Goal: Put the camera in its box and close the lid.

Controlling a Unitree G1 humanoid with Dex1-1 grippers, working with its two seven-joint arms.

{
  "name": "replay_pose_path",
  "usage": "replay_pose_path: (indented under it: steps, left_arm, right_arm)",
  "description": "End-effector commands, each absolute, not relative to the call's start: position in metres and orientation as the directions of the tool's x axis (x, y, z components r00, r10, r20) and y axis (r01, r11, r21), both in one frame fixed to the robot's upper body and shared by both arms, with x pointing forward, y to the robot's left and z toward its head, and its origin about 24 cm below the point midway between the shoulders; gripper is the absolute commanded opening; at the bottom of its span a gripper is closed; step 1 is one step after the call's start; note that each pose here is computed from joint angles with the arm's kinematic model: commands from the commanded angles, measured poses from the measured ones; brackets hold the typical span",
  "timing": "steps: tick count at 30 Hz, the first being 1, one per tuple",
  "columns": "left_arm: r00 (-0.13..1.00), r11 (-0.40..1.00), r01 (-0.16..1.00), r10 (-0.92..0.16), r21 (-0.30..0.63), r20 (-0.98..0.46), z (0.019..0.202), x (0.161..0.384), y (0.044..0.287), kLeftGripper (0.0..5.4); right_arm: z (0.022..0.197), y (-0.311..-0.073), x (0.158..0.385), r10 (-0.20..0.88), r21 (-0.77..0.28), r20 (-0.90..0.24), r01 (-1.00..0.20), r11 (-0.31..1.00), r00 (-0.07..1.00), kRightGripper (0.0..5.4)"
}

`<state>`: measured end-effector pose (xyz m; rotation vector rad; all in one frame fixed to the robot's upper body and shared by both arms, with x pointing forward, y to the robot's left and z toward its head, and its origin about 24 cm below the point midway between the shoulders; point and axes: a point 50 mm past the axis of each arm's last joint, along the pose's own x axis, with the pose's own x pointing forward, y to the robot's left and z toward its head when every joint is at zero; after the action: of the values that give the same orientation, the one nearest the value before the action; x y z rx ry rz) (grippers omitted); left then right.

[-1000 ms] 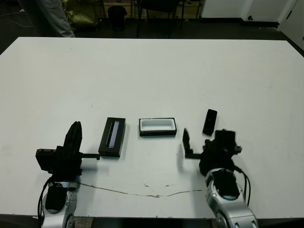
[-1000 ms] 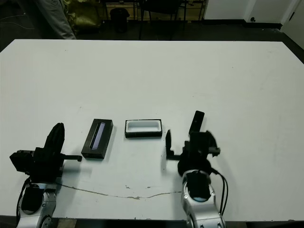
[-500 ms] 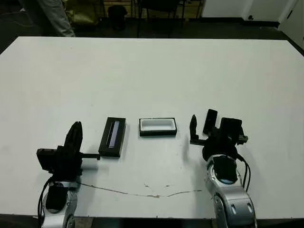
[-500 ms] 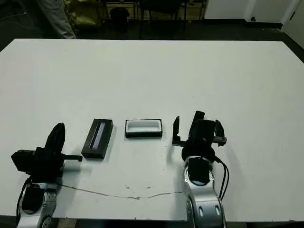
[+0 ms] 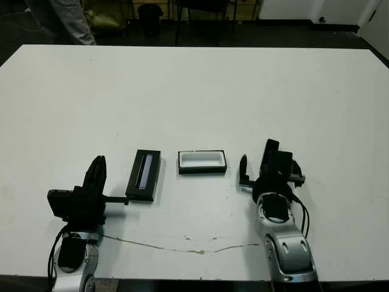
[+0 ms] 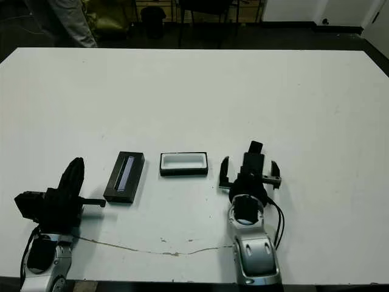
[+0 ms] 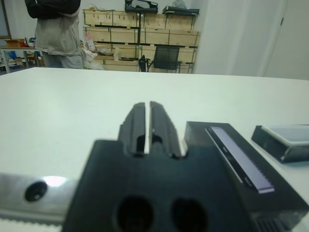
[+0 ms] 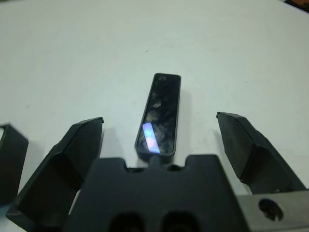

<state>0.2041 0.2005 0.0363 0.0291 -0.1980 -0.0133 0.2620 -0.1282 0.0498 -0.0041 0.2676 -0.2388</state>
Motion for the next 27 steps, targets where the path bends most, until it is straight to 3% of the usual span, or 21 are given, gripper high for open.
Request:
replay_pose_path:
  steps: [1,16,19,27]
  left_arm:
    - [0.993,0.999,0.007,-0.011,0.035,0.121,0.020,0.197,0.204,0.00]
    - [0.993,0.999,0.009,-0.013,0.031,0.116,0.022,0.198,0.205,0.00]
    - [0.993,1.000,0.008,-0.012,0.029,0.118,0.023,0.198,0.204,0.00]
    - [0.992,0.999,0.013,-0.018,0.040,0.121,0.024,0.200,0.204,0.00]
  right_arm:
    - [0.035,-0.110,0.263,-0.229,0.044,-0.351,0.260,0.964,0.908,5.38]
    - [0.015,-0.112,0.262,-0.298,0.028,-0.414,0.339,0.940,0.860,5.38]
    - [0.011,-0.111,0.261,-0.305,0.059,-0.420,0.361,0.931,0.855,5.02]
    - [0.001,-0.106,0.257,-0.314,0.042,-0.415,0.362,0.931,0.854,3.20]
